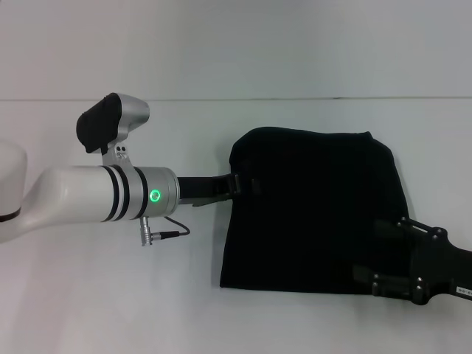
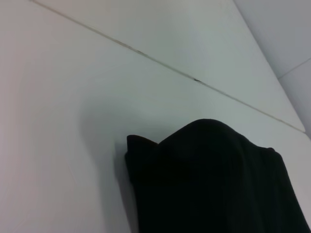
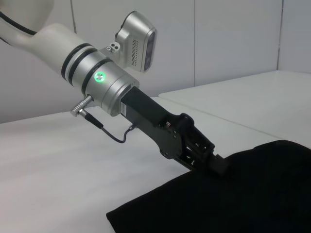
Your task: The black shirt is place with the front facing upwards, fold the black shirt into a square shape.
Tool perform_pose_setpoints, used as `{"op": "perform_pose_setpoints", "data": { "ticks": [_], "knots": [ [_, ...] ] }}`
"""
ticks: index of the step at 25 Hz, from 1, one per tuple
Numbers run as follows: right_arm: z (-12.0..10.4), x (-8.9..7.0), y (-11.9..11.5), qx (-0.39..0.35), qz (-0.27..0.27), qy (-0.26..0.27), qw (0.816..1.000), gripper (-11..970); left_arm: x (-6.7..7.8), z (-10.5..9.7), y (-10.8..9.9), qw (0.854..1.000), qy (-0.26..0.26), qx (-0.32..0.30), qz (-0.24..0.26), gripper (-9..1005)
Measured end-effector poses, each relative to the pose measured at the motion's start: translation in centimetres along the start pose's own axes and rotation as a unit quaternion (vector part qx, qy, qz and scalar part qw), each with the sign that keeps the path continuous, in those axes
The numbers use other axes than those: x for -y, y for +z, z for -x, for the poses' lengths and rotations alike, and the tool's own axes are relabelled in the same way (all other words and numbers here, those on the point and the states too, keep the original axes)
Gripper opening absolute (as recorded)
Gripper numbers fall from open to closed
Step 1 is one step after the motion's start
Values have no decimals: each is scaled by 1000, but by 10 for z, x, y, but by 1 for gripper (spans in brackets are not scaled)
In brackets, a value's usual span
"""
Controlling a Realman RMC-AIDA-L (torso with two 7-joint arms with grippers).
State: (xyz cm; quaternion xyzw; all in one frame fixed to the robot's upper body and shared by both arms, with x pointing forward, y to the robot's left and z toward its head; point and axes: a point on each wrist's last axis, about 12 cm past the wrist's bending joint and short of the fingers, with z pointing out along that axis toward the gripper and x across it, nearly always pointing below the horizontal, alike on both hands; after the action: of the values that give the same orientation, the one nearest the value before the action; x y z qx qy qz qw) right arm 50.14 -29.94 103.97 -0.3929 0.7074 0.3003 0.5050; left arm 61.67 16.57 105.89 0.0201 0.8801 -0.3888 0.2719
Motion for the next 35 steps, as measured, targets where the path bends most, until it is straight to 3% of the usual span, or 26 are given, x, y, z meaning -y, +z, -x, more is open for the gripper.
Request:
{"op": "perform_pose_setpoints", "data": {
  "ticks": [13, 24, 35],
  "knots": [
    [3, 2, 3, 3, 2, -4, 1000, 931, -1, 4, -2, 1000, -1, 7, 2, 79],
    [8, 7, 4, 10, -5, -7, 1000, 931, -18, 35, -23, 998, 8, 46, 38, 115],
    [10, 8, 7, 13, -9, -6, 1000, 931, -44, 18, -45, 996, -58, 70, 22, 151]
  ]
}}
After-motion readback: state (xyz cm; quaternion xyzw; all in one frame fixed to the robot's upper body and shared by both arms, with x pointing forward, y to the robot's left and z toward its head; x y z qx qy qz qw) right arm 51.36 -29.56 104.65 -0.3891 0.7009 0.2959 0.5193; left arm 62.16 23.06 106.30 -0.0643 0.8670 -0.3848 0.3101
